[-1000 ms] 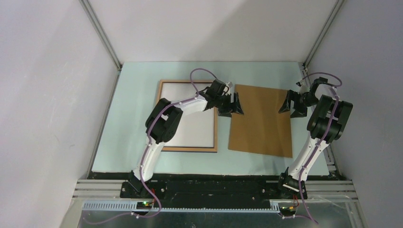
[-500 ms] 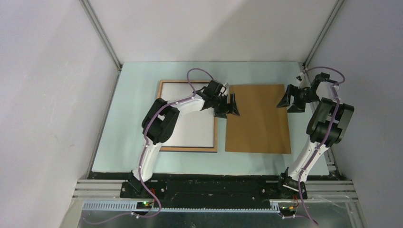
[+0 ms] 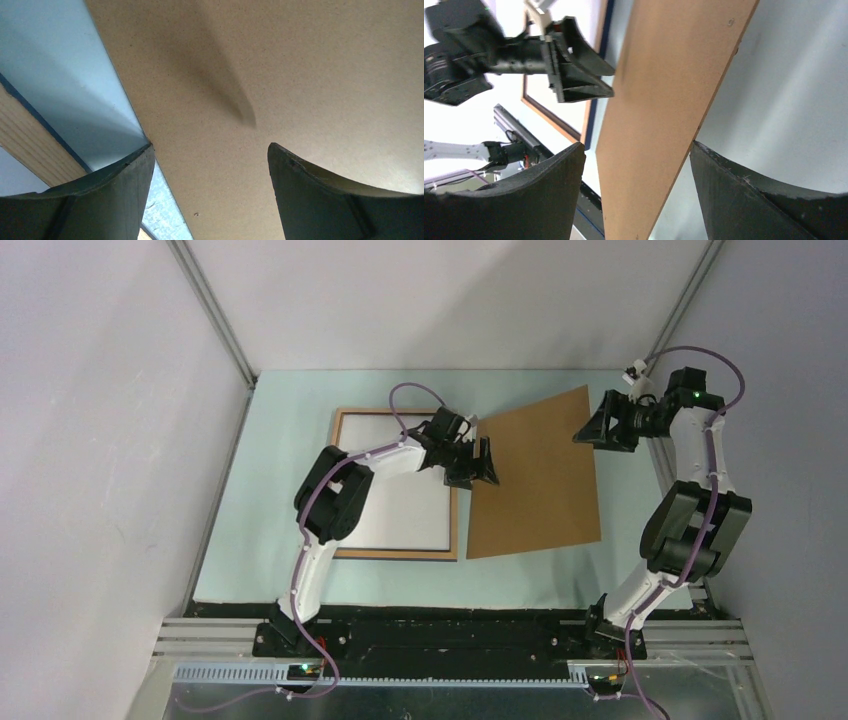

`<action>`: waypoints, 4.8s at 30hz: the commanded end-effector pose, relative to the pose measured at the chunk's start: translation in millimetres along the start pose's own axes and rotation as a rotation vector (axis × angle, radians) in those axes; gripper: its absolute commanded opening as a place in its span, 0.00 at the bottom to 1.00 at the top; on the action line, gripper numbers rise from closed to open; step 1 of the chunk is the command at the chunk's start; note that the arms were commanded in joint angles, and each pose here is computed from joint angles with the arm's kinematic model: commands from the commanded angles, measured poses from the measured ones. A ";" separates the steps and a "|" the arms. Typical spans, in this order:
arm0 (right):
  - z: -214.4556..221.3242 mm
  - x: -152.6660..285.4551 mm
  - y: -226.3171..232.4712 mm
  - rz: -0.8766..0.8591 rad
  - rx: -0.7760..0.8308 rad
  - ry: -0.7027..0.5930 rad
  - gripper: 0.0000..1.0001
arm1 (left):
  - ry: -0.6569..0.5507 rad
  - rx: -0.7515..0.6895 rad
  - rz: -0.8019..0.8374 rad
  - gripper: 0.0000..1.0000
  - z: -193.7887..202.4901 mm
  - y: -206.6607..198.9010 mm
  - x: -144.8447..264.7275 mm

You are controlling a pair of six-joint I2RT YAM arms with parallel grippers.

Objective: Put the photo into the frame
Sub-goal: Pick up the photo frame item at the center of the board.

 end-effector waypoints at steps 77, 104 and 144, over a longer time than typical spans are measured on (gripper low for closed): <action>-15.1 -49.8 250.1 -0.546 0.282 0.211 0.81 | -0.419 -0.034 0.400 0.86 -104.4 -124.6 242.2; 5.0 -78.6 280.3 -0.621 0.337 0.276 0.81 | -0.441 -0.004 0.302 0.85 -122.5 -120.5 219.0; 28.9 -72.7 109.4 -0.305 0.054 0.063 0.81 | -0.457 -0.165 -0.029 0.72 -99.4 -67.8 235.8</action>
Point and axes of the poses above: each gripper's point midway between its finger pads, its own x axis back along the fingers, its own y axis along the line the jaws close on, z = x × y, the point moved 1 cm from there along x, back along the fingers
